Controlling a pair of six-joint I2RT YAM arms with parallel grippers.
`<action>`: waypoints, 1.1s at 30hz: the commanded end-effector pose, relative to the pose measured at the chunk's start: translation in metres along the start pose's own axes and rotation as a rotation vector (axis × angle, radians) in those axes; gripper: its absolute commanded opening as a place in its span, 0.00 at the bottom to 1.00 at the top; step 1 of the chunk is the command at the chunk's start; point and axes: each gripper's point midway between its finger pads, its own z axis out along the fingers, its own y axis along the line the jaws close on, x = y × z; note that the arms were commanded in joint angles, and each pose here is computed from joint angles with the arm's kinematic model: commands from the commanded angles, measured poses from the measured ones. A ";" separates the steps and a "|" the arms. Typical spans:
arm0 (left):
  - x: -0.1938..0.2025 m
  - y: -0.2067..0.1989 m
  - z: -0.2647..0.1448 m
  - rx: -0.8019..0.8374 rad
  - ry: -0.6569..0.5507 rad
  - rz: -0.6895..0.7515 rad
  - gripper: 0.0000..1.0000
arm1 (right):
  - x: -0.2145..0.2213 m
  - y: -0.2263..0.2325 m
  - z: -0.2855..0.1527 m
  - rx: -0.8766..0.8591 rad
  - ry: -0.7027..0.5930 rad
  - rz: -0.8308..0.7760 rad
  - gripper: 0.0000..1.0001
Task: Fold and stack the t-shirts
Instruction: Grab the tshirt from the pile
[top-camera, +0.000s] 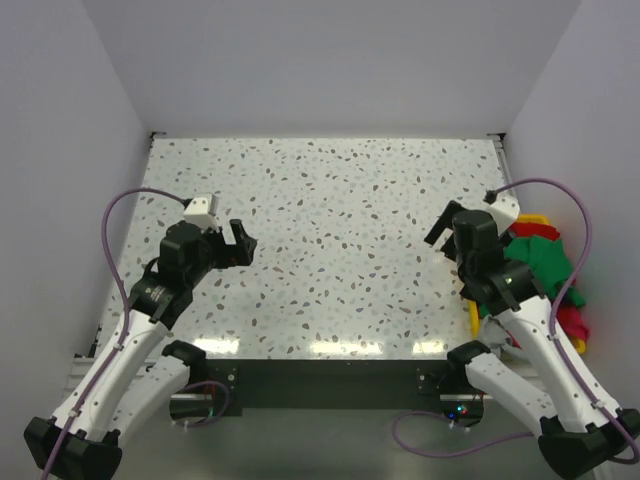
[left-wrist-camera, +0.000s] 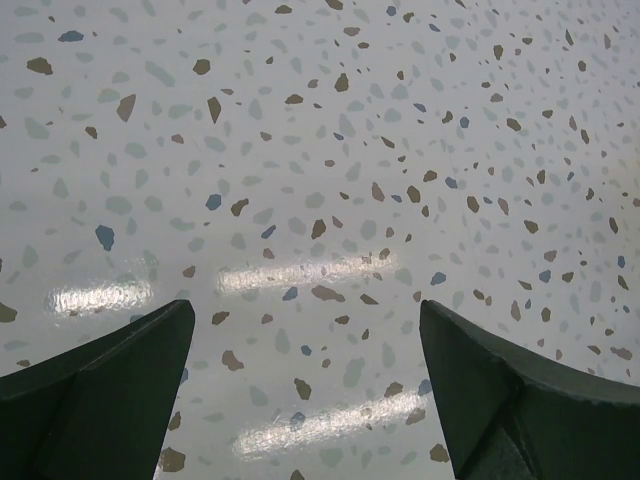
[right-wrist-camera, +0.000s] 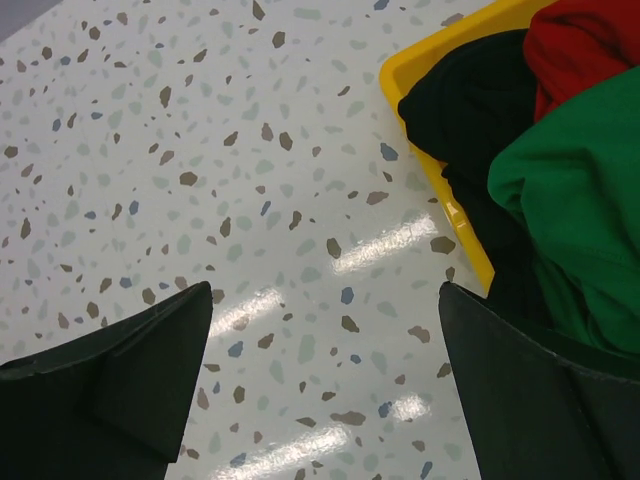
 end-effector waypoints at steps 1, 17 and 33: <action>-0.005 -0.002 0.000 0.015 -0.016 0.010 1.00 | -0.015 -0.006 -0.008 0.027 -0.043 0.017 0.99; -0.001 -0.003 0.004 0.016 0.007 0.012 1.00 | -0.068 -0.022 -0.003 0.374 -0.083 -0.109 0.95; 0.008 -0.007 0.009 0.033 0.048 0.020 1.00 | -0.078 -0.155 0.033 0.835 0.020 0.071 0.98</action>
